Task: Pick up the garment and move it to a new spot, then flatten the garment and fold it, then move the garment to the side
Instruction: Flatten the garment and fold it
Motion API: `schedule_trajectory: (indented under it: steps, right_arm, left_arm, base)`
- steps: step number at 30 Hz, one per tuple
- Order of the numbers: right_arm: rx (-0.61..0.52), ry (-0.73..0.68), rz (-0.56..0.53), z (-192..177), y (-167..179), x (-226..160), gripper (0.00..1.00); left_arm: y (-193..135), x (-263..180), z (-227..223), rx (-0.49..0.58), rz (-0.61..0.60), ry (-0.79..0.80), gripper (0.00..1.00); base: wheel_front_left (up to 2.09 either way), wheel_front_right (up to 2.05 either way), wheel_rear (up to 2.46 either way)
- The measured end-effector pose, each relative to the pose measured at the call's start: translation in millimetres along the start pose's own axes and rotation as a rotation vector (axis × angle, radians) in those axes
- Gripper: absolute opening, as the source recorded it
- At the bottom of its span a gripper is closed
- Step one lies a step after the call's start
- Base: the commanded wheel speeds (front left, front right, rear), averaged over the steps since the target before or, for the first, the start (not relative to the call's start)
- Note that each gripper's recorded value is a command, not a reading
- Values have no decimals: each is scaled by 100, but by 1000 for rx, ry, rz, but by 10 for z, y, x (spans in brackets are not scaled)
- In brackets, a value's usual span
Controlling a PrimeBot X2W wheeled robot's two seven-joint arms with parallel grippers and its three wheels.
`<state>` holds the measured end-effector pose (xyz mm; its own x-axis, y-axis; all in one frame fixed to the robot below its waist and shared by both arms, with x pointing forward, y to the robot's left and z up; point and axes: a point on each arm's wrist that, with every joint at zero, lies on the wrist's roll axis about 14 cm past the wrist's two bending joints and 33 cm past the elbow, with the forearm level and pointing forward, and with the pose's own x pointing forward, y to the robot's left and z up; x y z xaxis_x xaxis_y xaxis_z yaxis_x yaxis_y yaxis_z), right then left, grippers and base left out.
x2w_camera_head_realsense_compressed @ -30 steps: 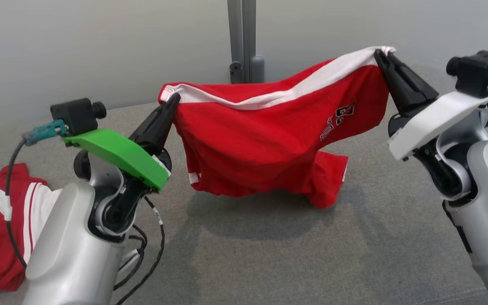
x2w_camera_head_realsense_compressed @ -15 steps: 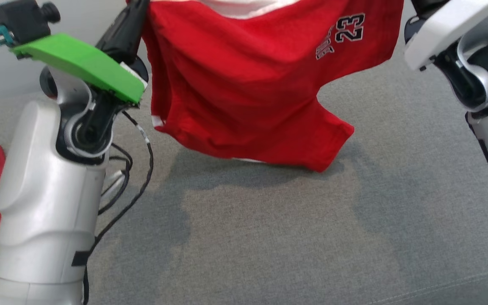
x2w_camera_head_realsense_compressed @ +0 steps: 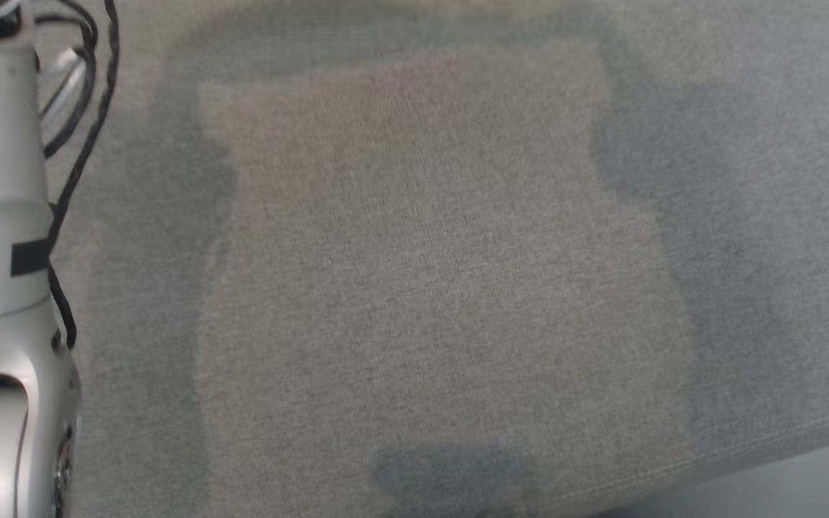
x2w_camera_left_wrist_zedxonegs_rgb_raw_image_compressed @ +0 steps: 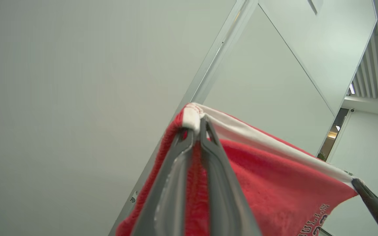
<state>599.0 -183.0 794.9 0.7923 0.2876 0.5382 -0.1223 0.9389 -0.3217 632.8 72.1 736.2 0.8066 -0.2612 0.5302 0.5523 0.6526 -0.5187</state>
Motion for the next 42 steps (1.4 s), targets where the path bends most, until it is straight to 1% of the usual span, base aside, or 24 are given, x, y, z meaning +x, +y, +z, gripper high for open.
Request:
schedule_trajectory:
  steps: [4, 7, 9, 12, 14, 17, 20, 23, 24, 26, 29, 31, 35, 42]
  right_arm:
    - [-118, -13, 0, -264, -39, 122, 0]
    - [-122, 78, 29, -780, 96, 56, 0]
    - [-106, 157, 60, -1183, 239, -63, 0]
    - [-95, 234, 127, -1595, 476, -222, 0]
    - [-79, 270, 168, -1772, 619, -341, 0]
    - [-6, 346, 204, -1987, 815, -605, 0]
    - [82, 499, 222, -2176, 957, -935, 0]
    - [145, 598, 260, -2144, 1086, -1199, 0]
    - [161, 611, 267, -2086, 1102, -1265, 0]
    - [239, 632, 257, -1940, 1121, -1402, 0]
    - [262, 714, 244, -1792, 1027, -1739, 0]
    - [267, 797, 237, -1750, 984, -2023, 0]
    - [326, 908, 261, -1534, 1132, -2526, 0]
    - [417, 1116, 246, -1236, 1304, -3405, 0]
  left_arm:
    - [240, 53, -271, -34, -1, -18, 0]
    - [477, -40, -647, -57, 30, 35, 0]
    - [668, -212, -1007, -57, 60, 117, 0]
    - [783, -468, -1378, -74, 65, 203, 0]
    - [845, -647, -1513, -86, 77, 245, 0]
    - [895, -1002, -1704, -90, 92, 334, 0]
    - [875, -1361, -1826, -111, 114, 412, 0]
    - [831, -1704, -1875, -121, 138, 489, 0]
    - [815, -1802, -1865, -129, 151, 506, 0]
    - [735, -2000, -1856, -165, 176, 539, 0]
    - [591, -2303, -1828, -174, 191, 595, 0]
    - [513, -2474, -1796, -173, 201, 618, 0]
    - [366, -2785, -1736, -151, 210, 667, 0]
    - [232, -3331, -1661, -95, 253, 755, 0]
  base:
    - [0, 0, 0]
    - [0, 0, 0]
    - [0, 0, 0]
    - [0, 0, 0]
    - [0, 0, 0]
    - [0, 0, 0]
    - [0, 0, 0]
    - [0, 0, 0]
    - [0, 0, 0]
    - [0, 0, 0]
    - [0, 0, 0]
    - [0, 0, 0]
    - [0, 0, 0]
    - [0, 0, 0]
